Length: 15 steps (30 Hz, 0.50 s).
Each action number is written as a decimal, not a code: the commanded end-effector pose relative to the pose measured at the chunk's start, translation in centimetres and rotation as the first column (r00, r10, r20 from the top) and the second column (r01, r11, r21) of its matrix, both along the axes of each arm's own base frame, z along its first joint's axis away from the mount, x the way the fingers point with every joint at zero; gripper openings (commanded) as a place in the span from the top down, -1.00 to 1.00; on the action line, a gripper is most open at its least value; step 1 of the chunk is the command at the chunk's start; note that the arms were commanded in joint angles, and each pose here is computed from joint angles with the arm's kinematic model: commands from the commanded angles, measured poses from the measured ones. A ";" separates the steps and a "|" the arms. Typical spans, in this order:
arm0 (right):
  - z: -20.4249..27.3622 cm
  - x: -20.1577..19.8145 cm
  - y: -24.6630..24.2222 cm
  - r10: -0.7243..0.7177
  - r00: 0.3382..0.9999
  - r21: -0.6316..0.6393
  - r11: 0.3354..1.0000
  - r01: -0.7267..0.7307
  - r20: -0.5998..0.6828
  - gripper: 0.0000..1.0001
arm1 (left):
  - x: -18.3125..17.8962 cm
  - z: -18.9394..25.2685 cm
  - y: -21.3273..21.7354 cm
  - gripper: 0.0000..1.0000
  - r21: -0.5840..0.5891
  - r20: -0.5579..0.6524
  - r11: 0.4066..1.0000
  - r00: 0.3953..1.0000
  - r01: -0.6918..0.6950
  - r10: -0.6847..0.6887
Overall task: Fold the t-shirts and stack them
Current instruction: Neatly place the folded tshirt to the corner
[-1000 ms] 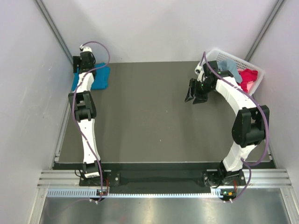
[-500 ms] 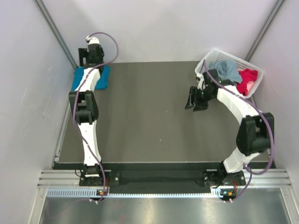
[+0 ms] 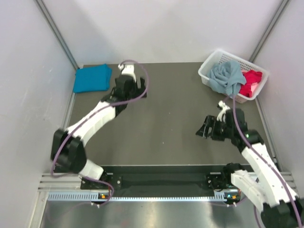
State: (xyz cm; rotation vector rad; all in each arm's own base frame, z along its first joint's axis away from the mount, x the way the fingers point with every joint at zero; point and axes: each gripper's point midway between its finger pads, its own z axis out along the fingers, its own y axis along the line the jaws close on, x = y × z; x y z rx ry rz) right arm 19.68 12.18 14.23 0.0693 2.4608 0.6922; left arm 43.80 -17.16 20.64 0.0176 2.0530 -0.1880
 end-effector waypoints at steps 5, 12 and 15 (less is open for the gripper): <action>-2.0 -1.3 -0.2 -0.139 0.980 0.142 0.983 0.119 0.142 -0.99 | -14.1 -1.9 -1.2 -0.98 -0.407 -0.069 0.912 0.994 0.054 -0.090; -5.5 -3.2 0.6 -0.274 0.959 0.367 0.901 0.230 0.073 -0.99 | -23.1 -2.8 2.6 -0.98 -0.666 0.007 0.746 0.999 0.031 -0.035; -5.9 -3.1 0.5 -0.304 0.948 0.405 0.881 0.243 0.091 -0.99 | -25.3 -3.4 3.0 -0.98 -0.718 0.024 0.693 0.998 0.056 -0.056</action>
